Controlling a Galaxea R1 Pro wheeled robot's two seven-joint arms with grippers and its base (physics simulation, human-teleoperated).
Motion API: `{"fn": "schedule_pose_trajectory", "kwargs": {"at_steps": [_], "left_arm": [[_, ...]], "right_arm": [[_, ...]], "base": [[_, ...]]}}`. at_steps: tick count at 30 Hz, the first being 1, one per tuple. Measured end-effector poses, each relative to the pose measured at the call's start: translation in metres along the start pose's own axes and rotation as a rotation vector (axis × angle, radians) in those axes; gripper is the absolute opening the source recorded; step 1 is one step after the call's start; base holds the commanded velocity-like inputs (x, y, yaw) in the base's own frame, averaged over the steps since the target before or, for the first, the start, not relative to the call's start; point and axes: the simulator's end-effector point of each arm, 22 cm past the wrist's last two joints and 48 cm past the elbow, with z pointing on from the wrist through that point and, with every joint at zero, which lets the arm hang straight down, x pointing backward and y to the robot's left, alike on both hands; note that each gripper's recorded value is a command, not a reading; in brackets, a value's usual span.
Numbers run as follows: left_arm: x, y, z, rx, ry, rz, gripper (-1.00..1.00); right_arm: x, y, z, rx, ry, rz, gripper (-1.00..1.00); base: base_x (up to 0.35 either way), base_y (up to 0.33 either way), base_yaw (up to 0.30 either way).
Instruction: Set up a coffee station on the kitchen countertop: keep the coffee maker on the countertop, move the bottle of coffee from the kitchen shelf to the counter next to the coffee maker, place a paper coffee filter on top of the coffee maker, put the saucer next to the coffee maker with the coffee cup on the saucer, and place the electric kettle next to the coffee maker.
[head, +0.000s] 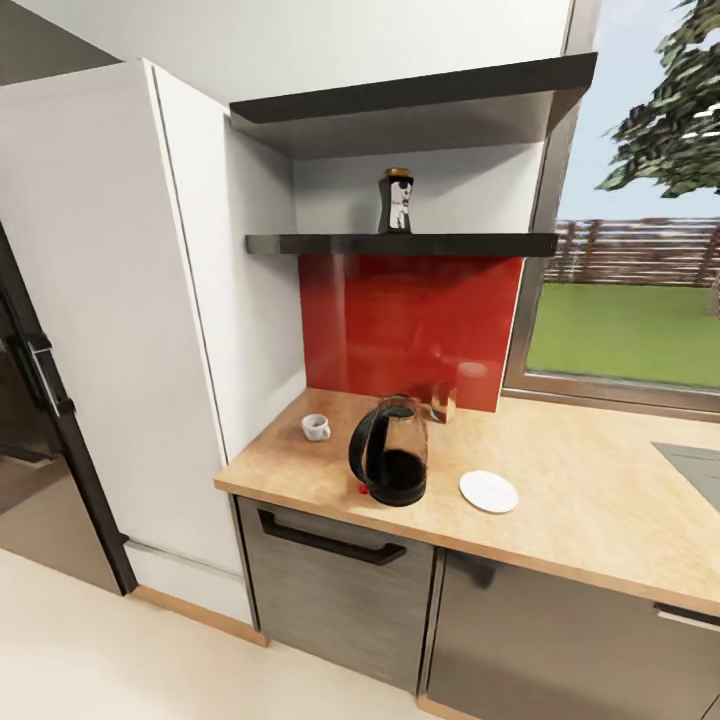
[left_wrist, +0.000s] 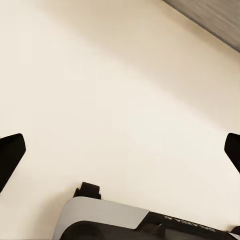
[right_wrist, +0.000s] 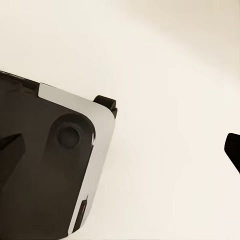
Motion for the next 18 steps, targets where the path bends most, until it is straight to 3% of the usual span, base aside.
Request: {"fn": "schedule_pose_trajectory", "kwargs": {"at_steps": [18], "left_arm": [[-0.0007, -0.0003, 0.0001, 0.001, -0.001, 0.0, 1.0]], "right_arm": [[-0.0005, 0.0005, -0.0001, -0.003, -0.001, 0.0, 1.0]], "base": [[0.021, 0.036, -0.227]]}}
